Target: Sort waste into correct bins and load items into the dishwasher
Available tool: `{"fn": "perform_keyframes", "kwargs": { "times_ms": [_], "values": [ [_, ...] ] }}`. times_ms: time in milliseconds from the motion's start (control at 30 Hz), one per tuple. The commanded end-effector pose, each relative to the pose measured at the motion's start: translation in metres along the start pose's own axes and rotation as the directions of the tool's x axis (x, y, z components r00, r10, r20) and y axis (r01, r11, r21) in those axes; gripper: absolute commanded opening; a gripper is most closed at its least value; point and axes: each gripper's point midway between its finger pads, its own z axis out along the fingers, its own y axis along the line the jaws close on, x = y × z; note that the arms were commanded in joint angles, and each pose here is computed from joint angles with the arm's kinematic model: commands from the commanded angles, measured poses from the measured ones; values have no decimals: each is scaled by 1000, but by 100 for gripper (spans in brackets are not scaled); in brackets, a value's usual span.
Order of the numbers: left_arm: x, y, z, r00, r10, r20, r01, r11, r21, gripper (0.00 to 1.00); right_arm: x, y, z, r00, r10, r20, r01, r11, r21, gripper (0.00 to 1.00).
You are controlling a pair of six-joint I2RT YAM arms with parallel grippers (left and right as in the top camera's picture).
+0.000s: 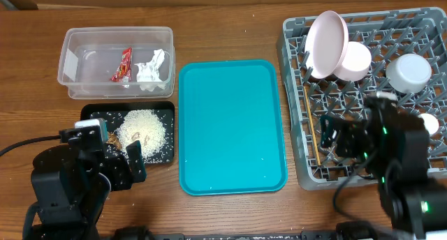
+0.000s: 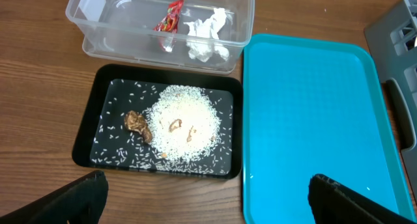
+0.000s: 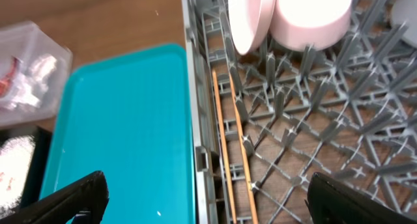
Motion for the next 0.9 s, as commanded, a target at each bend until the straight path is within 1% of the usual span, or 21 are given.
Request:
{"fn": "perform_keyframes", "kwargs": {
  "times_ms": [0,200,400,600,733,867],
  "values": [
    [1,-1,1,1000,12,-3,-12,1000,9,100,5,-7,-10,994,-14,109,14,1000,9,100],
    [1,-1,1,1000,12,-3,-12,1000,9,100,6,-8,-6,956,-18,291,32,999,-42,100],
    [1,-1,1,1000,12,-3,-12,1000,9,100,2,-6,-10,871,-3,492,60,993,-100,100],
    [1,-1,1,1000,12,-3,-12,1000,9,100,14,-10,-9,788,10,615,87,988,-127,100],
    [1,-1,1,1000,12,-3,-12,1000,9,100,13,-10,-4,713,24,701,113,982,-150,100],
    [1,-1,1,1000,12,-3,-12,1000,9,100,13,-10,1,660,35,751,132,978,-162,100]
  ]
}}
